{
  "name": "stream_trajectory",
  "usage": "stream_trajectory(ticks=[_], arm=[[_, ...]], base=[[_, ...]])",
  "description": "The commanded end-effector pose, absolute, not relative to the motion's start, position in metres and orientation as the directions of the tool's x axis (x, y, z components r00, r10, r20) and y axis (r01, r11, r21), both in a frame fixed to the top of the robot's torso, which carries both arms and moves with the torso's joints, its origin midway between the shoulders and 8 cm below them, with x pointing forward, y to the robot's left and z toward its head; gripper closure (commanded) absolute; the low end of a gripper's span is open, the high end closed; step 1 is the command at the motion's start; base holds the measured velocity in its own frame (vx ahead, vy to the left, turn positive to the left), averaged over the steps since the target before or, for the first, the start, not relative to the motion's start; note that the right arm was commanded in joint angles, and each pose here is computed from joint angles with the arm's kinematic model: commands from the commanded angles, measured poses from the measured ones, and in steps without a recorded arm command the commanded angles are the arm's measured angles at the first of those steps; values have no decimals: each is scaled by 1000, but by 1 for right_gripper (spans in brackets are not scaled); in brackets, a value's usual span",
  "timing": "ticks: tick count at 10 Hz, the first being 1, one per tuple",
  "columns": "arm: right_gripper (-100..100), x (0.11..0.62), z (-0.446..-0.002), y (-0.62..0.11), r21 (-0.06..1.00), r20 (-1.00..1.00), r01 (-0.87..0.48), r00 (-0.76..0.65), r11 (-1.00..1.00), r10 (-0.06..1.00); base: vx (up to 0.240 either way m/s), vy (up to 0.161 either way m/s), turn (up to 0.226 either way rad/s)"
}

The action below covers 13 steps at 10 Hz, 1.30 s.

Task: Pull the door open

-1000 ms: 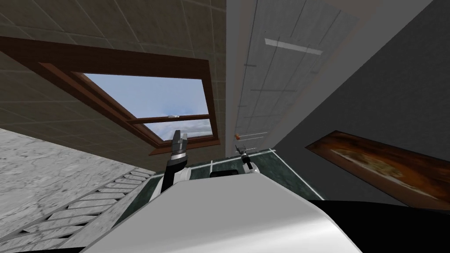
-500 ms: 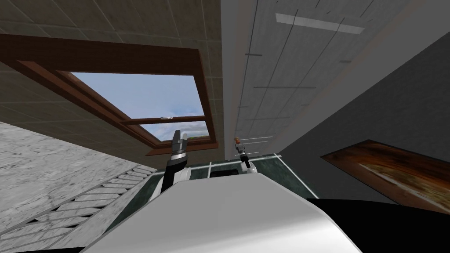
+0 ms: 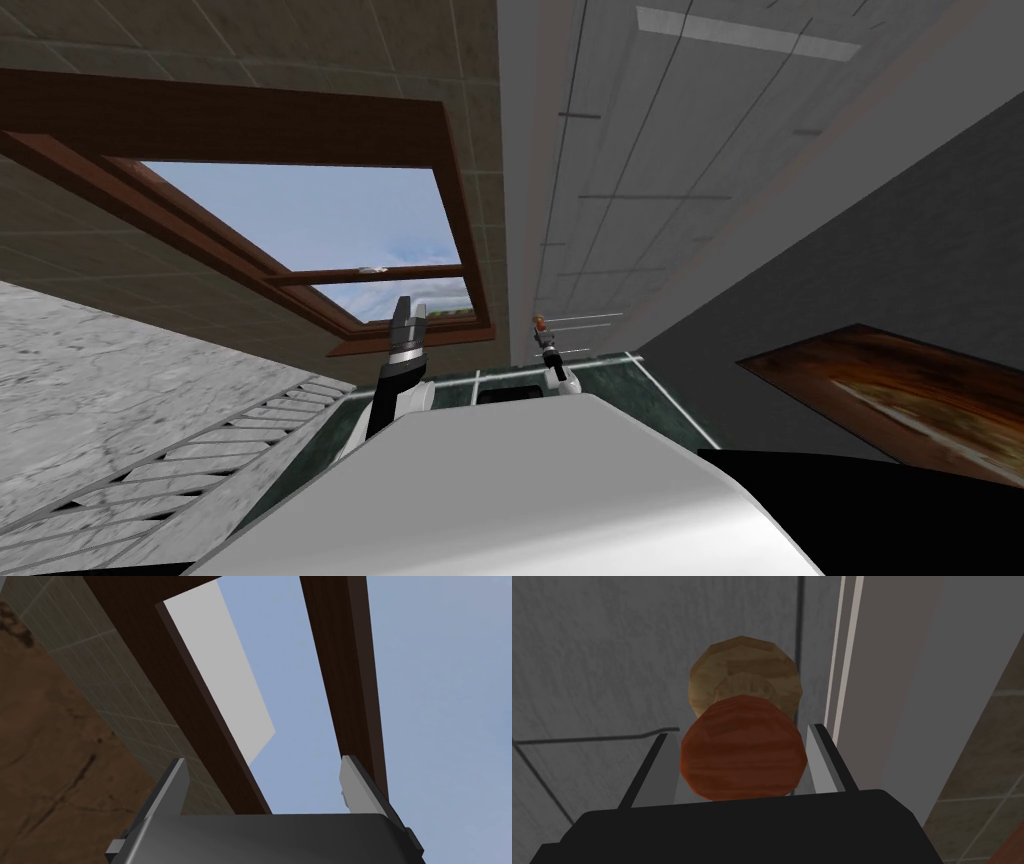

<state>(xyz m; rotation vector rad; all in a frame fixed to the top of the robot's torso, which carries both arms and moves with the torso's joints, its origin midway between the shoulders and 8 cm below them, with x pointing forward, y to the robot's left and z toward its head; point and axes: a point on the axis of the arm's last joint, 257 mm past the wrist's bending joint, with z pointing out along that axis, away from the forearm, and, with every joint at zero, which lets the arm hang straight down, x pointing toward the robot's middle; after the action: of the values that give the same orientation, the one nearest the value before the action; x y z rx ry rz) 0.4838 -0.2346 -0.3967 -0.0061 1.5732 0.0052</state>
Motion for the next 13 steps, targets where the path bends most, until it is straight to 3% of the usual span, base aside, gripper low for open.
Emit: stream_trajectory(ticks=[1, 4, 13], arm=[[100, 483, -397, -236, -1, -1000, -5, -4, 1000, -1], [100, 483, -397, -236, -1, -1000, -5, -4, 1000, -1], [100, 474, -404, -276, 204, -979, 54, -8, 978, 204]], base=[[-13, 14, -16], [-2, 1, 0], [-20, 3, 56]])
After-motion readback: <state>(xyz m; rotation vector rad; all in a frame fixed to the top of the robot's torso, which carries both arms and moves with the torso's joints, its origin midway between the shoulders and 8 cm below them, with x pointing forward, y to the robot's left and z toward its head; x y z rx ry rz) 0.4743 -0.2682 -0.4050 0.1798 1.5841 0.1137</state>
